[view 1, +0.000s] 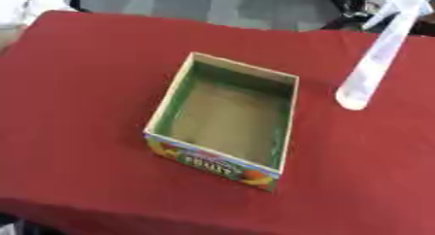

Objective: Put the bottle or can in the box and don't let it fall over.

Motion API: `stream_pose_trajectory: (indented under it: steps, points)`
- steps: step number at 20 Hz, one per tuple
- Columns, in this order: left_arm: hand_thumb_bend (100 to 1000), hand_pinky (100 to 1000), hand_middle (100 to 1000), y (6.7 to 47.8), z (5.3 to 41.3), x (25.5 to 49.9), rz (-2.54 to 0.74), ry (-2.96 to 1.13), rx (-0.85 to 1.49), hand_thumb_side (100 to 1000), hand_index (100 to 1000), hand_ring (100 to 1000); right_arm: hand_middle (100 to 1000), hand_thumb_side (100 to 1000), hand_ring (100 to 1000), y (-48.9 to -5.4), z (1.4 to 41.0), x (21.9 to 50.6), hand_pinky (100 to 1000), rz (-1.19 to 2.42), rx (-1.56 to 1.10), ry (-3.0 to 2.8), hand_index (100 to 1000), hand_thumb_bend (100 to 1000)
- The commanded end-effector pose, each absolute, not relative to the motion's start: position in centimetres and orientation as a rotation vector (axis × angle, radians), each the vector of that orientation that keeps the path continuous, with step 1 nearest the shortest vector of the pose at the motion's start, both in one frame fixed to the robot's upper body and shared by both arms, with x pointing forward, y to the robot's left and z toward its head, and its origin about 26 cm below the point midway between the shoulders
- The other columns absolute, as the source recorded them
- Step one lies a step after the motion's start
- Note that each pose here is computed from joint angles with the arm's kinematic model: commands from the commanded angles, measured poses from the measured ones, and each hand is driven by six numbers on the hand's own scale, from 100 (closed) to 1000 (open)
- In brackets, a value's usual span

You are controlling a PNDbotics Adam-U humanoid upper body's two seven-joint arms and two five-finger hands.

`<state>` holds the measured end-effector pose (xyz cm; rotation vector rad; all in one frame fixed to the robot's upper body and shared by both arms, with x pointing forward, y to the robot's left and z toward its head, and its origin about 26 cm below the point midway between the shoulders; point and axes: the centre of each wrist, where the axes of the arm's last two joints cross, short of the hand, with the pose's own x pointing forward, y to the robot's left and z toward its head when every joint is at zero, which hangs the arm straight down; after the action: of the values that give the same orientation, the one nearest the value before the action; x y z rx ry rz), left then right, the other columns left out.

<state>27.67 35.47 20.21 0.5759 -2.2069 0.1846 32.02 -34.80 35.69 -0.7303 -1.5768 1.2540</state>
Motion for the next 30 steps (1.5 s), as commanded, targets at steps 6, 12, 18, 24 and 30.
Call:
stream_pose_trajectory:
  steps: [6, 12, 18, 24, 30]
  points:
    - [196, 679, 786, 35.3, 21.2, 27.4, 0.181, -2.237, 0.593, 627, 813, 756, 781, 118, 777, -34.6, 37.2, 31.4, 830, 1.261, -0.768, -1.615, 816, 557]
    - [191, 679, 783, 35.3, 21.1, 27.4, 0.175, -2.235, 0.593, 629, 812, 762, 777, 114, 777, -34.3, 37.5, 31.4, 833, 1.276, -0.757, -1.625, 814, 561]
    - [190, 678, 784, 35.2, 21.1, 27.5, 0.162, -2.232, 0.582, 626, 810, 762, 804, 124, 816, -34.3, 37.9, 32.9, 848, 1.319, -0.724, -1.565, 837, 538]
    - [192, 678, 784, 35.2, 21.1, 27.5, 0.150, -2.230, 0.579, 620, 810, 763, 822, 135, 838, -34.2, 38.2, 35.7, 860, 1.397, -0.659, -1.475, 854, 556]
    - [190, 677, 784, 35.2, 21.1, 27.5, 0.146, -2.228, 0.575, 622, 810, 764, 815, 204, 832, -34.2, 38.8, 37.7, 861, 1.426, -0.644, -1.474, 850, 456]
